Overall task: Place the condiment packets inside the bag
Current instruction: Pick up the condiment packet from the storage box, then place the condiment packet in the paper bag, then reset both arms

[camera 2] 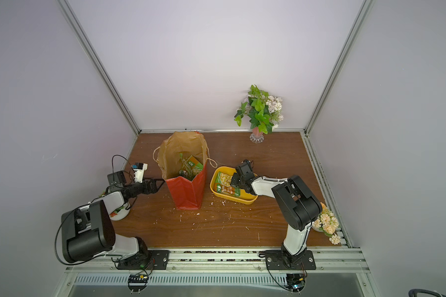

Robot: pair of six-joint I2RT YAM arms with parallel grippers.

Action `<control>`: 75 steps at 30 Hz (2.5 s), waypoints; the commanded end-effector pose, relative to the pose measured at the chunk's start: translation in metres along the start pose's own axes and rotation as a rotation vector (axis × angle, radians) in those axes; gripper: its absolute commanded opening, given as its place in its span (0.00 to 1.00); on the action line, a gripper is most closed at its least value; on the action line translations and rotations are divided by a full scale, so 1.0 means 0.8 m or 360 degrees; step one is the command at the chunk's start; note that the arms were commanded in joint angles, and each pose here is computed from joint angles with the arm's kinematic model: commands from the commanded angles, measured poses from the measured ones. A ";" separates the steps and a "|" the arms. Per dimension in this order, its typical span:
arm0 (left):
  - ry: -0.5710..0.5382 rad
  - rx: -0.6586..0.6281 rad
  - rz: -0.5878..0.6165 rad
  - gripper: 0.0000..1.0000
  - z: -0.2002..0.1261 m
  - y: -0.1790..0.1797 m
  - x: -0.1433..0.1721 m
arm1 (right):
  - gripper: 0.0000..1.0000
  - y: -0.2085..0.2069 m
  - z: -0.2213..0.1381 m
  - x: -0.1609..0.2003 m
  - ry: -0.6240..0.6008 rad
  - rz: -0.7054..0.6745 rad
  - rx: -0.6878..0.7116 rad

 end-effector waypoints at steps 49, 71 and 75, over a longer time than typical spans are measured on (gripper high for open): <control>-0.0208 -0.0197 0.0066 0.99 -0.030 -0.002 -0.021 | 0.00 0.348 -0.329 -0.206 -0.1010 -0.0639 -0.0835; -0.0600 -0.0396 0.0155 0.99 -0.064 -0.010 -0.048 | 0.99 0.172 -0.377 -0.218 -0.1358 -0.0657 -0.0213; -0.0736 -0.0523 0.0297 0.99 -0.059 -0.020 -0.039 | 0.99 0.056 -0.339 -0.185 -0.1442 -0.0605 0.0176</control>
Point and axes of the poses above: each gripper's point midway between its finger pads, its own z axis out along the fingers, its own y axis along the line the jaws close on, x = y × z, the point moved 2 cm from there along -z, back along the fingers, and after that the axes turned 7 degrees about -z, right-handed, at the moved point
